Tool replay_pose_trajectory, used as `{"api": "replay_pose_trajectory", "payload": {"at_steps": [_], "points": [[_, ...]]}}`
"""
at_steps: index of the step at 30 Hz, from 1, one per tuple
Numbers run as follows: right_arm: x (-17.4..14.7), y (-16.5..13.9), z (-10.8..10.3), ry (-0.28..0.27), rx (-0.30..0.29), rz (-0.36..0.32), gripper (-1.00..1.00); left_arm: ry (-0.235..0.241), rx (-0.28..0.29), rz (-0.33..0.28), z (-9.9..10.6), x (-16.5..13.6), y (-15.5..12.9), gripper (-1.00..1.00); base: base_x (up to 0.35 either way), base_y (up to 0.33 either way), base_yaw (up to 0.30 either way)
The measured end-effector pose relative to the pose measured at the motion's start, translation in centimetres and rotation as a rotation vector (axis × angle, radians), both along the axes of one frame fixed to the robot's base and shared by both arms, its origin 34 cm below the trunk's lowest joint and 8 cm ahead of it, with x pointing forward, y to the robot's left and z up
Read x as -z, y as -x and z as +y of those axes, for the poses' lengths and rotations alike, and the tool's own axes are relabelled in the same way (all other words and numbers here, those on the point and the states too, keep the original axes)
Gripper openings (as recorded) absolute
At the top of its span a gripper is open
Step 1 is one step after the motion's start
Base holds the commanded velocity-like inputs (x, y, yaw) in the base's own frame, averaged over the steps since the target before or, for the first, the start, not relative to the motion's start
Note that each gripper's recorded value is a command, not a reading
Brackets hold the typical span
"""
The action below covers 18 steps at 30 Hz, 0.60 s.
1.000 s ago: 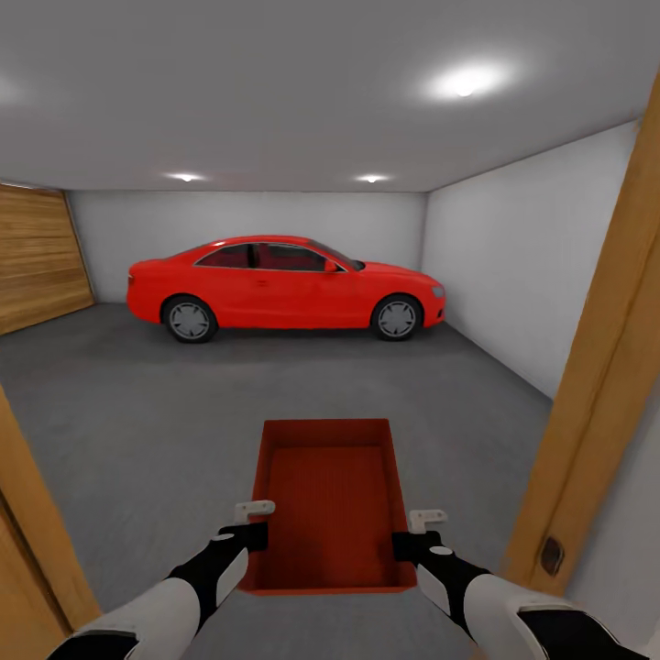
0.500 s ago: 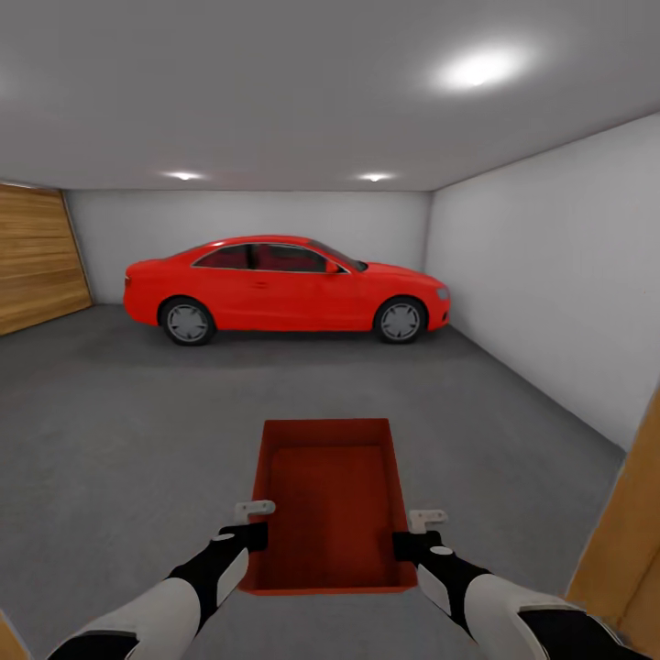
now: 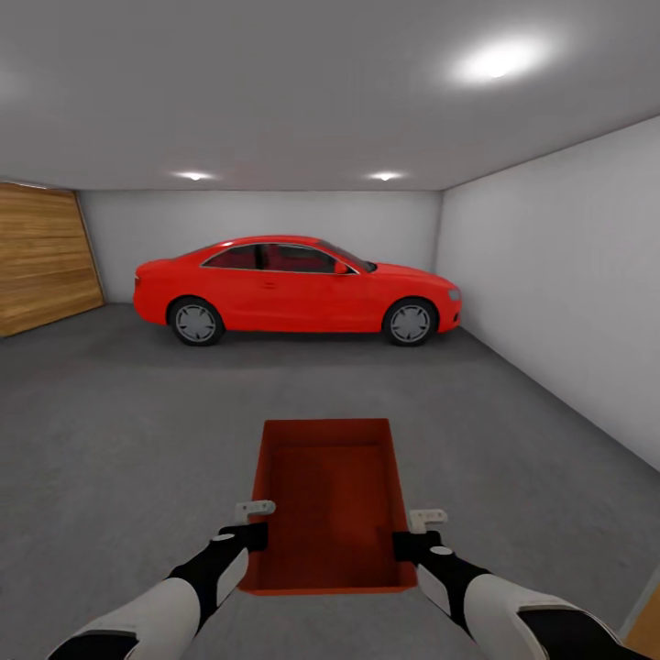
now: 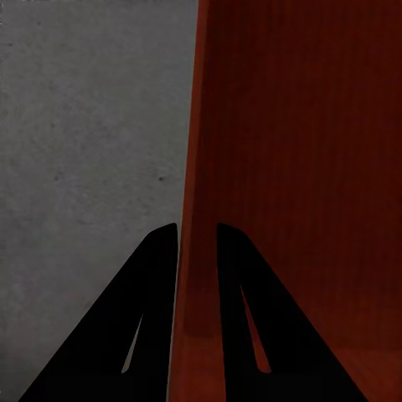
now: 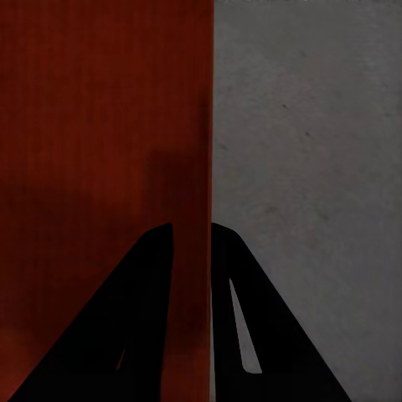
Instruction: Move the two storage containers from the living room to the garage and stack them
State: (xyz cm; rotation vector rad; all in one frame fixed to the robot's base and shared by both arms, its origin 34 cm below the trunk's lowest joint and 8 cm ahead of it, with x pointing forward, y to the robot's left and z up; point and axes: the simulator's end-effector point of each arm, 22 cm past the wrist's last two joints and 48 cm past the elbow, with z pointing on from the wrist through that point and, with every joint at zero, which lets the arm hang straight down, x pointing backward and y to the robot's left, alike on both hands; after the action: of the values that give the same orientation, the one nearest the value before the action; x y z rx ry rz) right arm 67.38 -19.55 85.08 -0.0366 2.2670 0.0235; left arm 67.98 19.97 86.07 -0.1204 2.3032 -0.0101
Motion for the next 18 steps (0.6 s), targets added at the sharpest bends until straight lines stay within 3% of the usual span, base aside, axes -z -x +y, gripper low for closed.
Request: {"api": "replay_pose_trajectory", "payload": {"at_steps": [18], "points": [[-0.01,0.00,0.00,0.000,0.000,0.000,-1.00,0.000,0.000,0.000,0.00,-0.01,-0.01,-1.00,0.059,0.045,0.003]]}}
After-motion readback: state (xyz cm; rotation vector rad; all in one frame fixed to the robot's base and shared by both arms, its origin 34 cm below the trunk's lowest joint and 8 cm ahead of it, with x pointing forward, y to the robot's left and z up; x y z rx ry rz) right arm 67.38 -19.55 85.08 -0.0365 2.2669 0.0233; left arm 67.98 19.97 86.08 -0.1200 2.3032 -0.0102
